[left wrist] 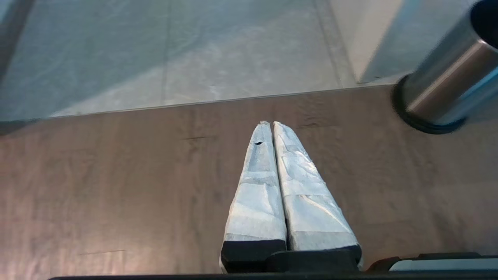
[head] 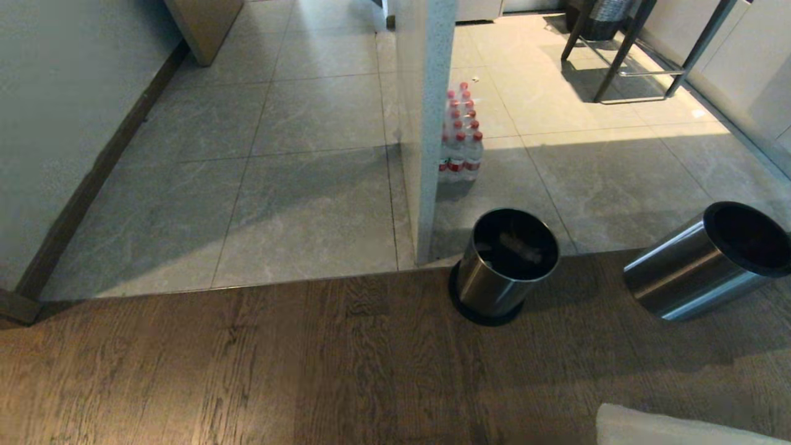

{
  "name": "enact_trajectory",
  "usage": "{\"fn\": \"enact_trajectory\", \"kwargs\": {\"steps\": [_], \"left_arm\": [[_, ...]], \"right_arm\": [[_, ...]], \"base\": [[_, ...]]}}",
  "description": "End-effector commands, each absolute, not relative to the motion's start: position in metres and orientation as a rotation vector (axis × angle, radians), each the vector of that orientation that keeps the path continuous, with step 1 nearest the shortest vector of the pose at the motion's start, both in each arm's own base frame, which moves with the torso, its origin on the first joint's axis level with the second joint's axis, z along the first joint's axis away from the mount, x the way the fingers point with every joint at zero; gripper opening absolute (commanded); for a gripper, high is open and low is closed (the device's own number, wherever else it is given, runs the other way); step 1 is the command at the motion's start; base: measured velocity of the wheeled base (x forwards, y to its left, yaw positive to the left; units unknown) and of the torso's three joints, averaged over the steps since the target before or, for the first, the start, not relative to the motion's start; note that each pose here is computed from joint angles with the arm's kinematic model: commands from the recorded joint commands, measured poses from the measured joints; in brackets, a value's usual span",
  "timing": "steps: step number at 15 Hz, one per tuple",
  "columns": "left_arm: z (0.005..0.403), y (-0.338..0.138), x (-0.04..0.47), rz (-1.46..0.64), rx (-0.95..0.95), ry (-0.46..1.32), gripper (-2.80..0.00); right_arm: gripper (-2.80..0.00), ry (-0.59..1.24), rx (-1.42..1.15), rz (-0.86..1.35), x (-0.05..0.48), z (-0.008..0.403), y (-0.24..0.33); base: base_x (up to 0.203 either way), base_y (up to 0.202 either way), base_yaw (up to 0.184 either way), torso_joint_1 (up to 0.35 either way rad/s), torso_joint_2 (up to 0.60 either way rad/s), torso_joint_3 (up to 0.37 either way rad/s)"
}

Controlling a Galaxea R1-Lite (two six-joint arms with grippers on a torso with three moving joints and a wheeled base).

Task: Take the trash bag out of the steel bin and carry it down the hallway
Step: Put the trash bag at the door

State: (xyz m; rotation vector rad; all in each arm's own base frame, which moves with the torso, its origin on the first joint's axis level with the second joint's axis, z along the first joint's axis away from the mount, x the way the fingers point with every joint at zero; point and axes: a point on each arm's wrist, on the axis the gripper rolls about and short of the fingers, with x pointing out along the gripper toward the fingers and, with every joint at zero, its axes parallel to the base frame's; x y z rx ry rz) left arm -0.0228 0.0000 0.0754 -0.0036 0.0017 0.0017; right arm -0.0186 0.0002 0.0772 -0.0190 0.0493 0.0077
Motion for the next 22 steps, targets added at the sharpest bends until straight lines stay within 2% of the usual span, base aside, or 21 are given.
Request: {"fn": "enact_trajectory", "kwargs": {"steps": [1, 22], "left_arm": [[0.0749, 0.0000, -0.0228, 0.002, -0.005, 0.002, -2.80], [0.0749, 0.0000, -0.0228, 0.002, -0.005, 0.002, -2.80]], "right_arm": [[-2.80, 0.052, -0.020, 0.008, -0.0183, 0.0773, 0.0002], [-2.80, 0.052, -0.020, 0.008, -0.0183, 0.0773, 0.0002]], "base": [[-0.001, 0.193, 0.001, 0.002, 0.00, 0.005], [0.000, 0.193, 0.001, 0.003, 0.00, 0.003]]}}
